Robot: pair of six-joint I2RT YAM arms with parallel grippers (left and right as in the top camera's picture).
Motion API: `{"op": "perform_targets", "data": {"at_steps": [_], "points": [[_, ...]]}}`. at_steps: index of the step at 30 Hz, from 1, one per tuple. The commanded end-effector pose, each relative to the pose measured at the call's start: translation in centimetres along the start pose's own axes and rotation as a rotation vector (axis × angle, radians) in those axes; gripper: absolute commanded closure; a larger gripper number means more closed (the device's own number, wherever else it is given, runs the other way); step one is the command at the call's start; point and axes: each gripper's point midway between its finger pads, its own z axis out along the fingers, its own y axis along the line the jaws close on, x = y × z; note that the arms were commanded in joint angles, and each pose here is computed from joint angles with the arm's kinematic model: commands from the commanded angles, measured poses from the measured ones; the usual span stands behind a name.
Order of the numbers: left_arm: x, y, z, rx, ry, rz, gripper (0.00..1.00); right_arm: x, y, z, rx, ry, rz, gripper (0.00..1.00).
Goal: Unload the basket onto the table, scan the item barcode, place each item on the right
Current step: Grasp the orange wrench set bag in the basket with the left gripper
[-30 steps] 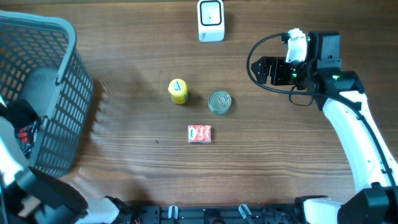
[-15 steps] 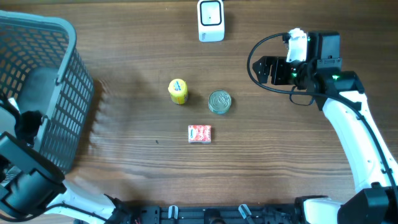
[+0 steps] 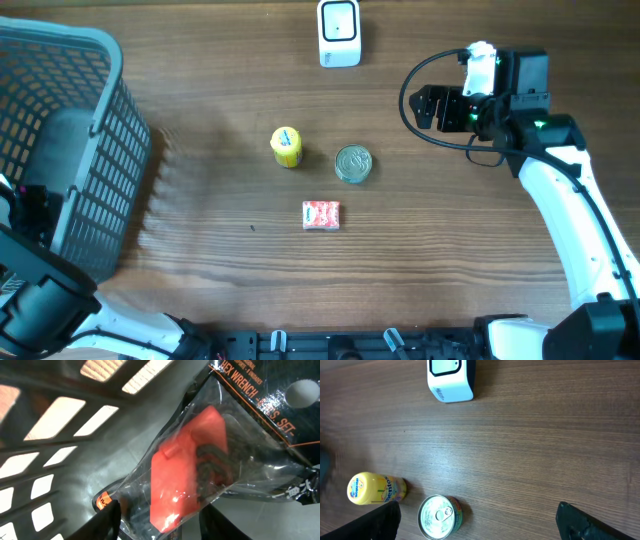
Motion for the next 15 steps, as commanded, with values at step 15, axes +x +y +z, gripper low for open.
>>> {"op": "perform_targets", "data": {"at_steps": [15], "points": [[-1.3,-2.7,0.4,0.145,-0.054,-0.067,0.96,0.1,-0.4,0.3,0.026,0.002,0.009,0.00]]}}
